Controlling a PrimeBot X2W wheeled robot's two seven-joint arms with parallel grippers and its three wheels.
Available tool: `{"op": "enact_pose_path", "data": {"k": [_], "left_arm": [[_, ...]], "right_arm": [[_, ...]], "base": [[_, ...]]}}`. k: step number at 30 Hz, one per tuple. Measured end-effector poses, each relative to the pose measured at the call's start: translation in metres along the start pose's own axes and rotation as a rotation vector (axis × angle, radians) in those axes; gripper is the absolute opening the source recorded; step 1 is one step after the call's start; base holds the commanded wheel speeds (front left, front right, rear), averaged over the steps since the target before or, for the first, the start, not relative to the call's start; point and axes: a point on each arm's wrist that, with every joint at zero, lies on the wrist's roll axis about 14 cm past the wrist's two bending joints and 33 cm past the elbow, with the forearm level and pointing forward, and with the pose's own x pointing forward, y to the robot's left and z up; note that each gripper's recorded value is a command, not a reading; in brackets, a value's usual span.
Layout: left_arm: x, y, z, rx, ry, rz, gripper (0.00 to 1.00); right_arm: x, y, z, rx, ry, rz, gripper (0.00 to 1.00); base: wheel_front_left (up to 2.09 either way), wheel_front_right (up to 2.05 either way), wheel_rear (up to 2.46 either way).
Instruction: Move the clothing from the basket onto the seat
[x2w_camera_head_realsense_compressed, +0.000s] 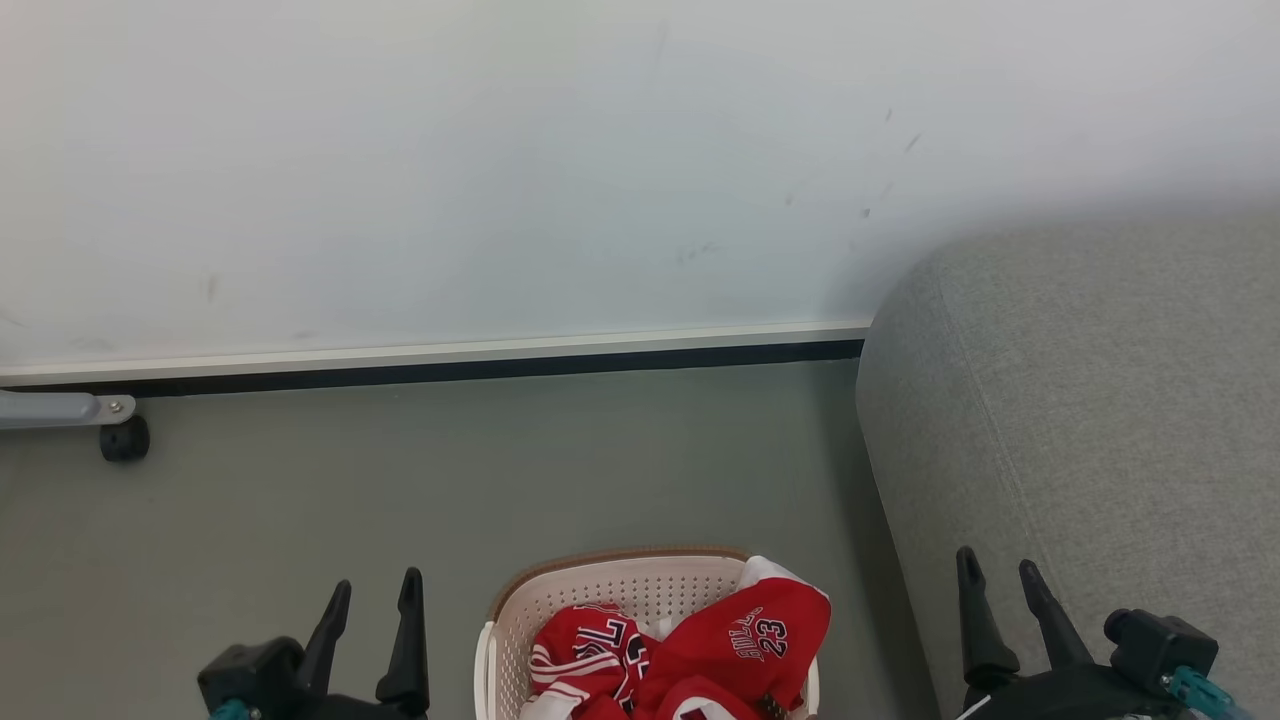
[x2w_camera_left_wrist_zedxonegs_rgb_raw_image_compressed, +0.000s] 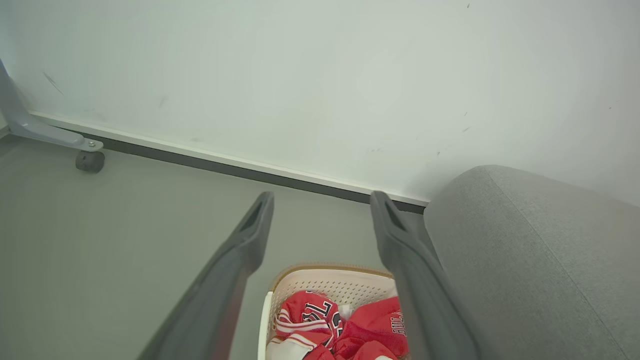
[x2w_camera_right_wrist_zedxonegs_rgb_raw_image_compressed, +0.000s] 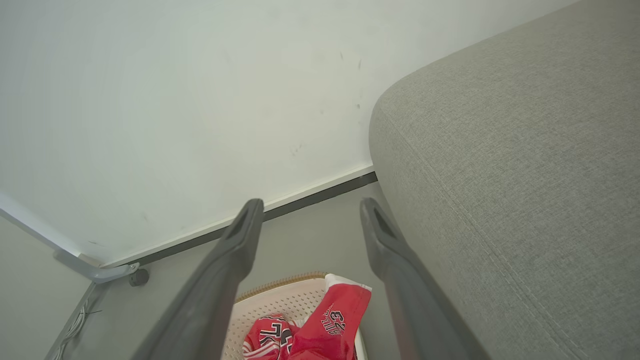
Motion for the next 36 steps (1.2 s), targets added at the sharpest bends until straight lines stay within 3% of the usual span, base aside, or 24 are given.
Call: {"op": "enact_pose_path", "data": {"k": [26,36], "left_arm": [[-0.011,-0.012,0.001,0.432,-0.086,-0.058,1.00],[-0.012,-0.013,0.000,0.471,-0.091,-0.063,1.00]], "right_arm": [[-0.011,0.025,0.001,-0.396,-0.089,0.095,1.00],[-0.013,0.027,-0.001,-0.421,-0.091,0.106,1.00]], "base": [[0.00,0.00,0.00],[0.00,0.00,0.00]]}}
